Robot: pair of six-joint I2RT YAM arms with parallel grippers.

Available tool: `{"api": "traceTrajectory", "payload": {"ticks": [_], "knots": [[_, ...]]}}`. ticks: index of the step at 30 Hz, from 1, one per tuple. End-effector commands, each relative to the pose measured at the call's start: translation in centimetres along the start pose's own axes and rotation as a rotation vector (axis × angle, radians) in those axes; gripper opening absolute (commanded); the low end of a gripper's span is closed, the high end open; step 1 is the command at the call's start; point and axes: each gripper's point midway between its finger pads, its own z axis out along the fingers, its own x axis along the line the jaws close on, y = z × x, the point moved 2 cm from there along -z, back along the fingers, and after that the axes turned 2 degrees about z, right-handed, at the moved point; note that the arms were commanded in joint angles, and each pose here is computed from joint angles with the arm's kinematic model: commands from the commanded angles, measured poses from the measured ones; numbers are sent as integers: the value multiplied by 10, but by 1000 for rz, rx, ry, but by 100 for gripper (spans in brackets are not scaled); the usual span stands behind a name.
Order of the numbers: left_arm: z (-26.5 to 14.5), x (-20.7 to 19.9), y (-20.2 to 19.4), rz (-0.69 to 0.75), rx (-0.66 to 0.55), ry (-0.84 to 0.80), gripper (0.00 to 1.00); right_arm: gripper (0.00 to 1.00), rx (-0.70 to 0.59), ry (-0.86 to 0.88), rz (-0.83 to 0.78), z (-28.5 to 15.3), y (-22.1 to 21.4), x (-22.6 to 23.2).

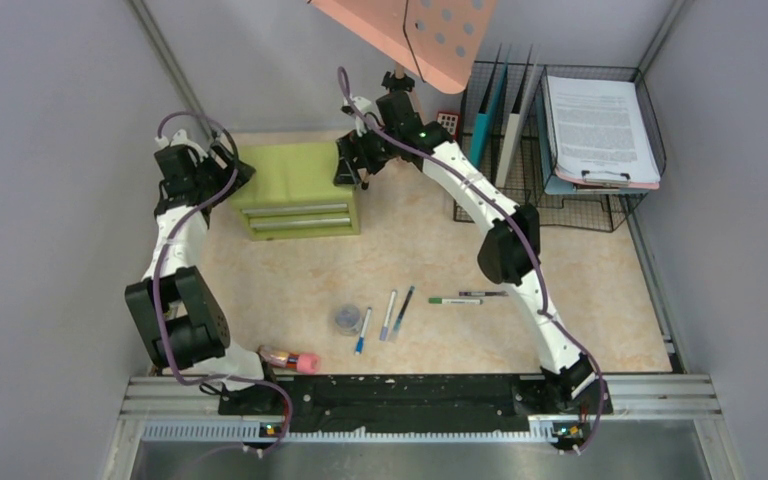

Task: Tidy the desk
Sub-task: Move the storage box to the center of the board.

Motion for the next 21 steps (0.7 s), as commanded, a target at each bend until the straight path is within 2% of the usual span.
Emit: {"api": "traceTrajectory", "payload": {"ticks": [1, 5, 13, 17, 21], "knots": [[26, -20, -9, 21, 66, -76, 77, 87, -100, 2, -31, -3, 27, -5], [42, -32, -11, 47, 95, -108, 77, 86, -86, 21, -8, -4, 22, -2], [58, -48, -10, 64, 105, -128, 77, 86, -94, -59, -29, -14, 26, -17], [48, -46, -3, 84, 63, -94, 77, 87, -113, -83, -22, -26, 33, -25], [28, -45, 16, 138, -29, -51, 80, 88, -130, -92, -26, -41, 41, -24]]}}
